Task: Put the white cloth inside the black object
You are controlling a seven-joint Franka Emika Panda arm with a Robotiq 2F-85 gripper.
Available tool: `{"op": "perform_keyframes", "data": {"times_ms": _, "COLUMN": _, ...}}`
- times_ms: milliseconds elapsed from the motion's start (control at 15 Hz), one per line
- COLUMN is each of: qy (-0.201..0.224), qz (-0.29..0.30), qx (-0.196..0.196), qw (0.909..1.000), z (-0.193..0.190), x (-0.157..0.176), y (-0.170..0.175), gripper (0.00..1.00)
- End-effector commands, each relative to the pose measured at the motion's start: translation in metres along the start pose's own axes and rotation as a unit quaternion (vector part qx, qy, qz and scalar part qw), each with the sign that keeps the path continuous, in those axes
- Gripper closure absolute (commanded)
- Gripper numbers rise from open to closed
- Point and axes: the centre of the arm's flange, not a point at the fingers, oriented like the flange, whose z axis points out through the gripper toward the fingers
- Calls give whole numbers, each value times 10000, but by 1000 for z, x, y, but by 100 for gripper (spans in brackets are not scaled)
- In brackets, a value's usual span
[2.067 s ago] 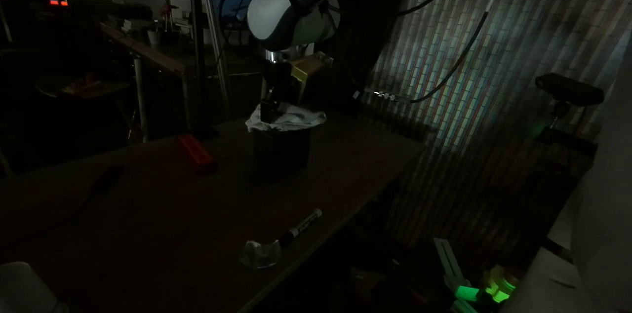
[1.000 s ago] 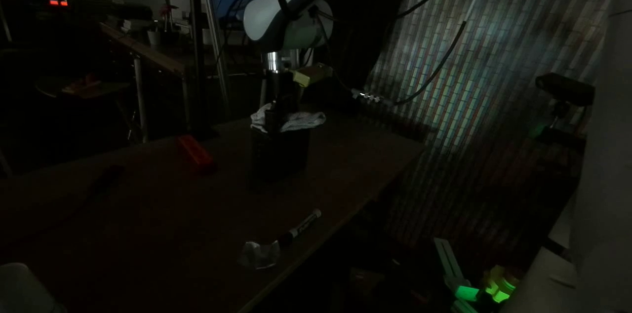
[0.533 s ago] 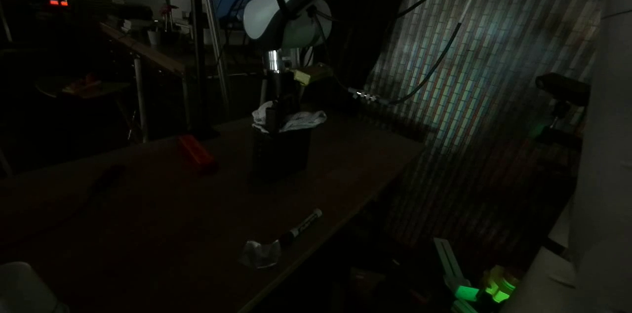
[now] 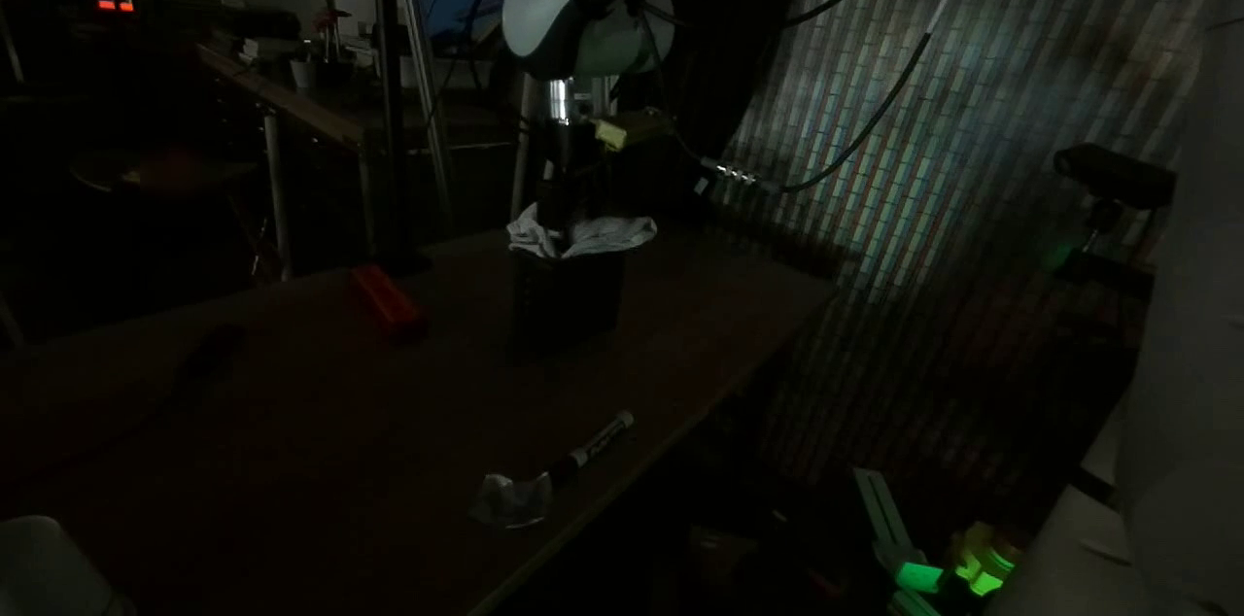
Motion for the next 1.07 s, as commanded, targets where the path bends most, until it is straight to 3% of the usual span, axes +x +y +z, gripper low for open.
{"op": "perform_keyframes", "data": {"times_ms": 0, "qy": 192, "qz": 131, "qx": -228, "qw": 9995, "z": -33, "x": -13, "y": 1, "gripper": 0}}
{"op": "perform_keyframes", "data": {"times_ms": 467, "qy": 455, "qz": 184, "qx": -555, "qw": 9972, "z": -71, "x": -21, "y": -4, "gripper": 3}}
{"op": "perform_keyframes", "data": {"times_ms": 533, "qy": 492, "qz": 183, "qx": -598, "qw": 9968, "z": -74, "x": -22, "y": -6, "gripper": 27}}
{"op": "perform_keyframes", "data": {"times_ms": 667, "qy": 530, "qz": 191, "qx": -708, "qw": 9959, "z": -79, "x": -22, "y": -9, "gripper": 32}}
{"op": "perform_keyframes", "data": {"times_ms": 1000, "qy": 558, "qz": 198, "qx": -729, "qw": 9956, "z": -81, "x": -18, "y": -18, "gripper": 72}}
